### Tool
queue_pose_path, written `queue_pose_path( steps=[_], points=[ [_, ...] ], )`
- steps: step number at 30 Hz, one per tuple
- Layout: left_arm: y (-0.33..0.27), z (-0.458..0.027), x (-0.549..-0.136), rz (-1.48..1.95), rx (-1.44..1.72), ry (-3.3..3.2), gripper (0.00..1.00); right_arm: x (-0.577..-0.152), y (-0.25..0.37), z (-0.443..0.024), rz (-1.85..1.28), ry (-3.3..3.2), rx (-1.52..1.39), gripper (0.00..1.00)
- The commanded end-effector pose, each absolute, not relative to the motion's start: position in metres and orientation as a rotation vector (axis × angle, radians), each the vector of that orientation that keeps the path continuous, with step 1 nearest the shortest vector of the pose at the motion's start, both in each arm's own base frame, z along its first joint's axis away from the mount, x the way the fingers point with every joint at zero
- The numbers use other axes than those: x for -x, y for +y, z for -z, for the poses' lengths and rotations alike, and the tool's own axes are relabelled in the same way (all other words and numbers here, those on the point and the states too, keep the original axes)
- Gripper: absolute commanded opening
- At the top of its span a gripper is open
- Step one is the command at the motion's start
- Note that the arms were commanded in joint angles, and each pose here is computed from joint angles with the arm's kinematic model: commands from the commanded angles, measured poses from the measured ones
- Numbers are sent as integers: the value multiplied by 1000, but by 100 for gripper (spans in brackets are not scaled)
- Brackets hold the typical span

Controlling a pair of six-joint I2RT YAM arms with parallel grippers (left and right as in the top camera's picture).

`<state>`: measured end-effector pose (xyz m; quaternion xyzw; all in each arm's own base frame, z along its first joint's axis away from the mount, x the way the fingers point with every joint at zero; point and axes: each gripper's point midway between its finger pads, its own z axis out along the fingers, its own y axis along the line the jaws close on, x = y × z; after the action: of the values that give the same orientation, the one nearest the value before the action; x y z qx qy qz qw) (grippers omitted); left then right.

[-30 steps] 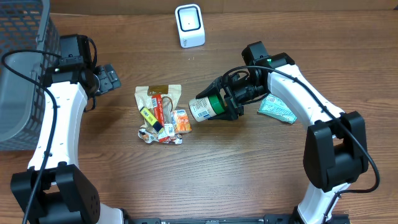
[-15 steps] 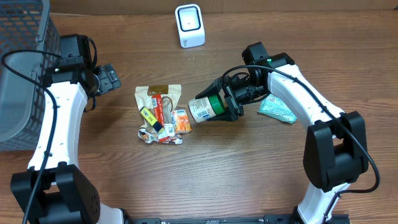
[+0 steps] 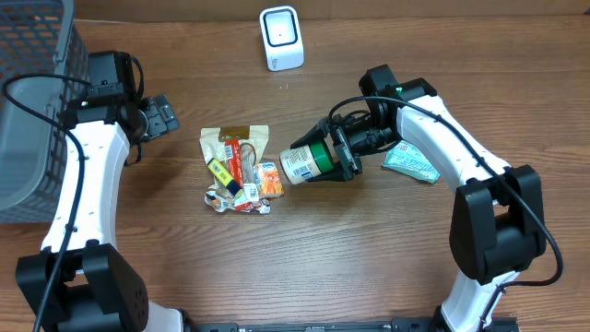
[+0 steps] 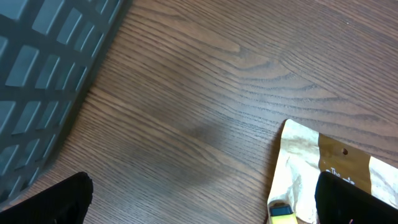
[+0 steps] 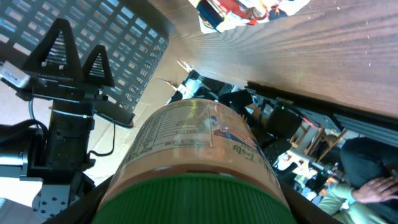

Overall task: Scan the item barcode
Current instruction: 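Lift the jar and rotate it sideways with the right gripper, then carry the jar up to the white scanner with the right gripper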

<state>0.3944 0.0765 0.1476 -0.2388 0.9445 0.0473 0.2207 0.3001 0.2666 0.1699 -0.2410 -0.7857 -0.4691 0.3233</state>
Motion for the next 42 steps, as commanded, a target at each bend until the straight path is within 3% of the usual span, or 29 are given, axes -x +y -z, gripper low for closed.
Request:
queue_pose_path(
  steps=[1,10,22,27,30,39,42],
  points=[
    [76,-159,-398,-124,629,2587,100,-300,269,-204,1327,-2028,583,33],
    [76,-159,-398,-124,629,2587,100,-300,269,-202,1319,-2039,586,31],
    [76,-159,-398,-125,629,2587,100,-333,249,-151,1152,-2441,655,32],
    [76,-159,-398,-125,629,2587,100,-351,227,-126,985,-2654,736,11],
    [76,-159,-398,-124,629,2587,100,-359,216,-117,905,-2741,773,4],
    [76,-159,-398,-124,629,2587,100,-376,202,-115,913,-2853,717,6],
    [76,-159,-398,-124,629,2587,100,-388,192,-117,952,-2961,555,4]
  ],
)
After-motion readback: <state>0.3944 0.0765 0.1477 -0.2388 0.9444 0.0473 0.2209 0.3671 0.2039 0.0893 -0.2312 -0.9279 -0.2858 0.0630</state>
